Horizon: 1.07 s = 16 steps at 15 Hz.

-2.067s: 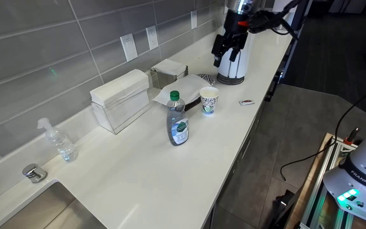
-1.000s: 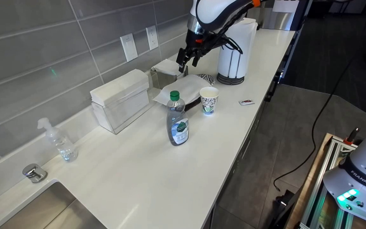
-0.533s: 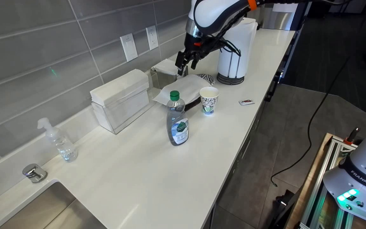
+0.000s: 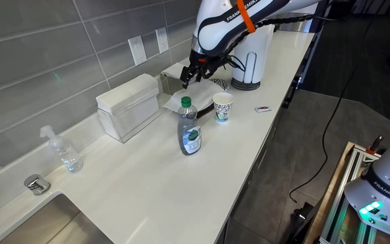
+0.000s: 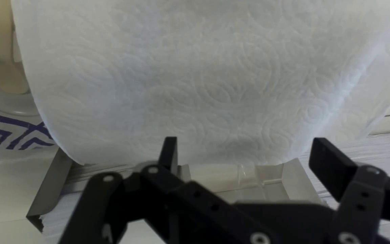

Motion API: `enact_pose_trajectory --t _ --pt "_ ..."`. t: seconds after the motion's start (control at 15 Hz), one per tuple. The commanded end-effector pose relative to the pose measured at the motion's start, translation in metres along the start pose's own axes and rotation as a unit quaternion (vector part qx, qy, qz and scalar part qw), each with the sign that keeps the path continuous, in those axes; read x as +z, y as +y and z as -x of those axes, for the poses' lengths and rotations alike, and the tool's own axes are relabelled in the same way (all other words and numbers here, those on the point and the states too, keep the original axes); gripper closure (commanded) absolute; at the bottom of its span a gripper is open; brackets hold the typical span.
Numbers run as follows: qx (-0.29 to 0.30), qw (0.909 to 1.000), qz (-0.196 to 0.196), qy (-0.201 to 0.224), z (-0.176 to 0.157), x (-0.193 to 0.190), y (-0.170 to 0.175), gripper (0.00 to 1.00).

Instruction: Stuff the paper towel in the box

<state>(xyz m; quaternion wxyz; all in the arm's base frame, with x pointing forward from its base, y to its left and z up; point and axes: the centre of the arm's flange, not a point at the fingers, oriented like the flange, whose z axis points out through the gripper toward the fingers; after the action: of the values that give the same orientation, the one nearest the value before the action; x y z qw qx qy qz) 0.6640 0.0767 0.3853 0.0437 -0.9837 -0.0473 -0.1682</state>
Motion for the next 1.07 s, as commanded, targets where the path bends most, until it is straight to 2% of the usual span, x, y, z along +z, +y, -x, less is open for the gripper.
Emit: enact_pose_trajectory --t 0.0,0.33,1.0 --pt "-0.007 1.0 0.0 -0.005 -0.011 0.028 -0.003 0.0" --pt "-0.003 0.9995 0.004 -0.031 -0.005 0.046 -0.003 0.0" --pt "-0.007 0.9957 0.022 -0.09 0.002 0.036 -0.01 0.0"
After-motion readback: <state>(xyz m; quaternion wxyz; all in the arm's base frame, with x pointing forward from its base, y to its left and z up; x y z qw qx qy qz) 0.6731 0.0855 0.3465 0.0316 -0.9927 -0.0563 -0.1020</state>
